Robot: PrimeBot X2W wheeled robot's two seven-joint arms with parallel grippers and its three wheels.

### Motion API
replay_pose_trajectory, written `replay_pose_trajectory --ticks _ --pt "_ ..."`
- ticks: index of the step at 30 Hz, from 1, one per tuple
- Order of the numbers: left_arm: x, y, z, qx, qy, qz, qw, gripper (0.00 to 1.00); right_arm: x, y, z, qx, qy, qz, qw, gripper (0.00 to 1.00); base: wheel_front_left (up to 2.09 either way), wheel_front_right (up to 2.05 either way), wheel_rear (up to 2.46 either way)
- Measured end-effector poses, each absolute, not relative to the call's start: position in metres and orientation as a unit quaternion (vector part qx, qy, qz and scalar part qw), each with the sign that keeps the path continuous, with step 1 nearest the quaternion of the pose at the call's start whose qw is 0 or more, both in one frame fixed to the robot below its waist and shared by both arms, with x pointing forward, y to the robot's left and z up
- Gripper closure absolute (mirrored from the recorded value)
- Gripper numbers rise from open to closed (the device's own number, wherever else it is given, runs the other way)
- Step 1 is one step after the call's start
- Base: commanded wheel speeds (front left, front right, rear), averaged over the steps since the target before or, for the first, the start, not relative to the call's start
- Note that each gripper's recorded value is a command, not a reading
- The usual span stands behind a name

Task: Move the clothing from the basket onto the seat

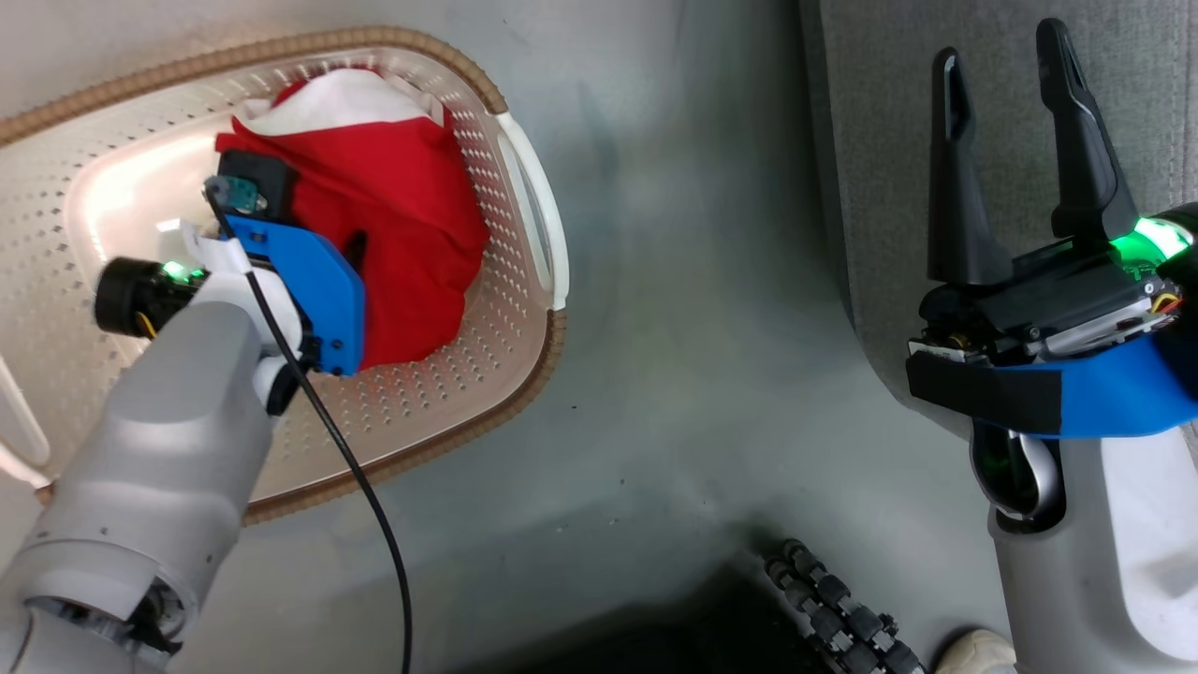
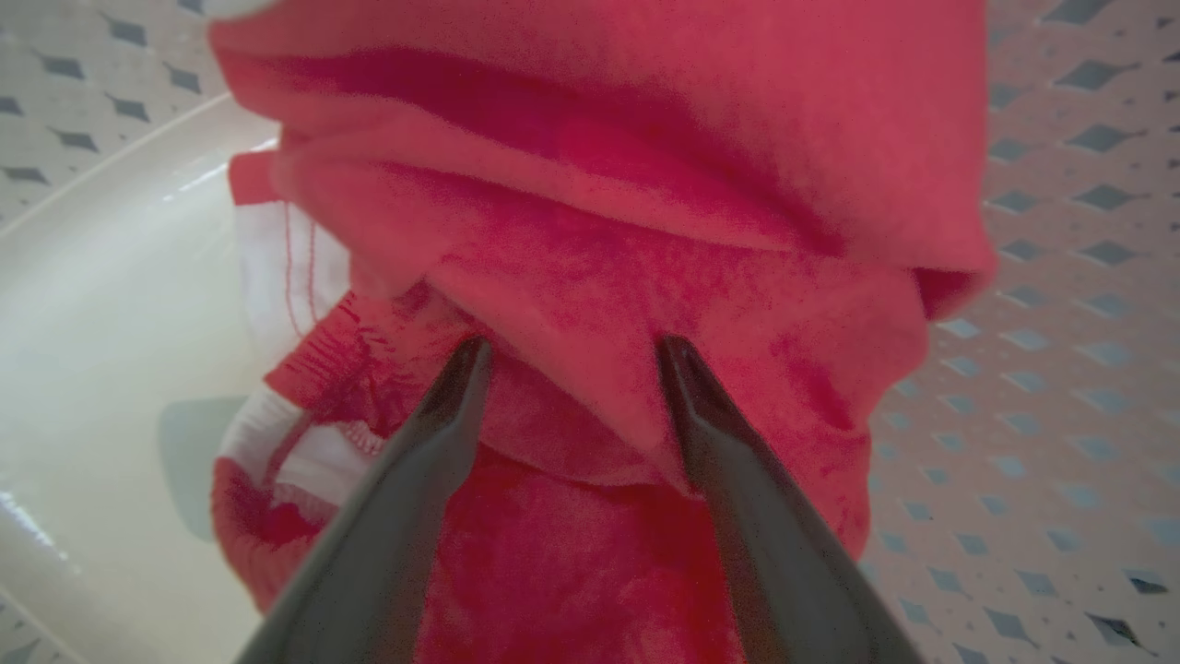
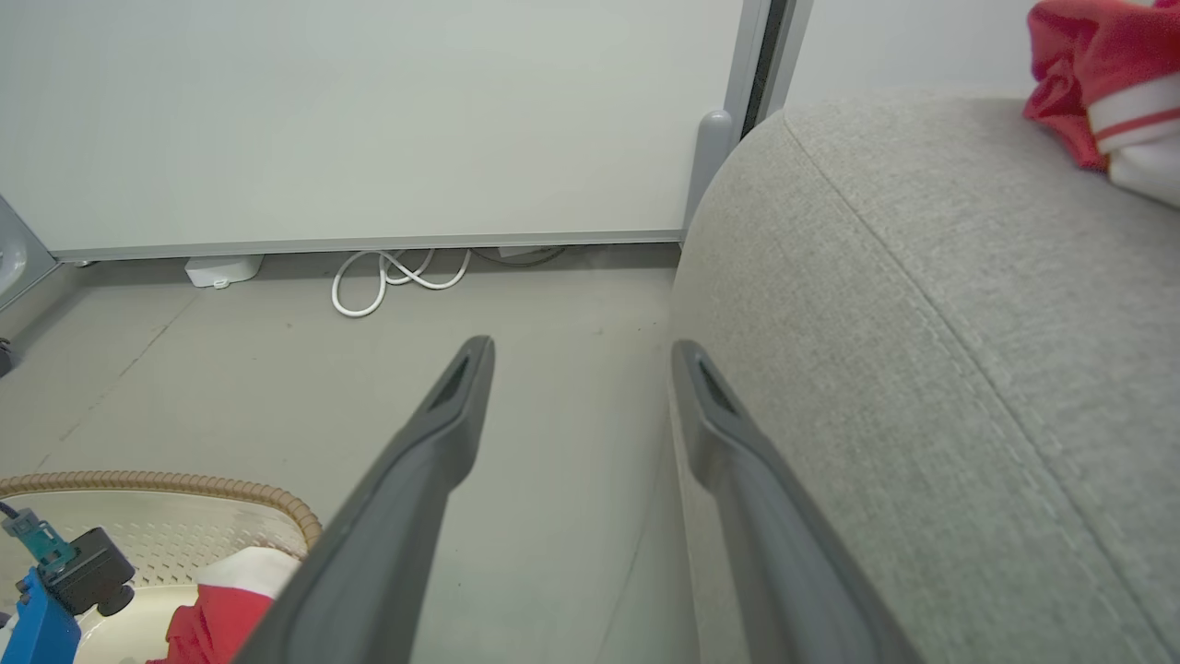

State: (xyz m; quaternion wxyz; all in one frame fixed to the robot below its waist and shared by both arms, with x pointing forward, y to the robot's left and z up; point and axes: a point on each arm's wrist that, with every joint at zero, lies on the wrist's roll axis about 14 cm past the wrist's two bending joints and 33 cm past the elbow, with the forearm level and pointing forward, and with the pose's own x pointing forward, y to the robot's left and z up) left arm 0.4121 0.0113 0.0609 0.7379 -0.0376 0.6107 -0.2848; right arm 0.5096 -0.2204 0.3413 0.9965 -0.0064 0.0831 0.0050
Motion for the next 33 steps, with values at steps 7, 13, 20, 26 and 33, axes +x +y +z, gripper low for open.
replay_pose_trajectory --ticks 7,13,20,26,33 --pt "0.409 0.014 0.039 -0.028 0.623 -0.283 0.729 0.00 0.507 -0.226 0.332 -0.011 0.092 0.000 0.996 0.00 0.00 0.00 0.00" --pt "0.406 0.014 0.032 -0.004 0.626 -0.292 0.723 0.76 0.508 -0.227 0.333 -0.014 0.088 0.000 0.996 0.00 0.00 0.00 0.00" --pt "0.411 0.016 0.035 0.003 0.614 -0.294 0.732 1.00 0.511 -0.225 0.335 -0.011 0.083 0.000 0.996 0.00 0.00 0.00 0.00" --pt "0.425 0.007 0.052 -0.012 0.578 -0.302 0.758 1.00 0.513 -0.224 0.341 -0.009 0.075 0.001 0.997 0.00 0.00 0.00 0.00" --pt "0.455 -0.005 0.091 -0.033 0.503 -0.310 0.806 1.00 0.518 -0.217 0.357 -0.006 0.056 0.008 0.998 0.00 0.00 0.00 0.00"
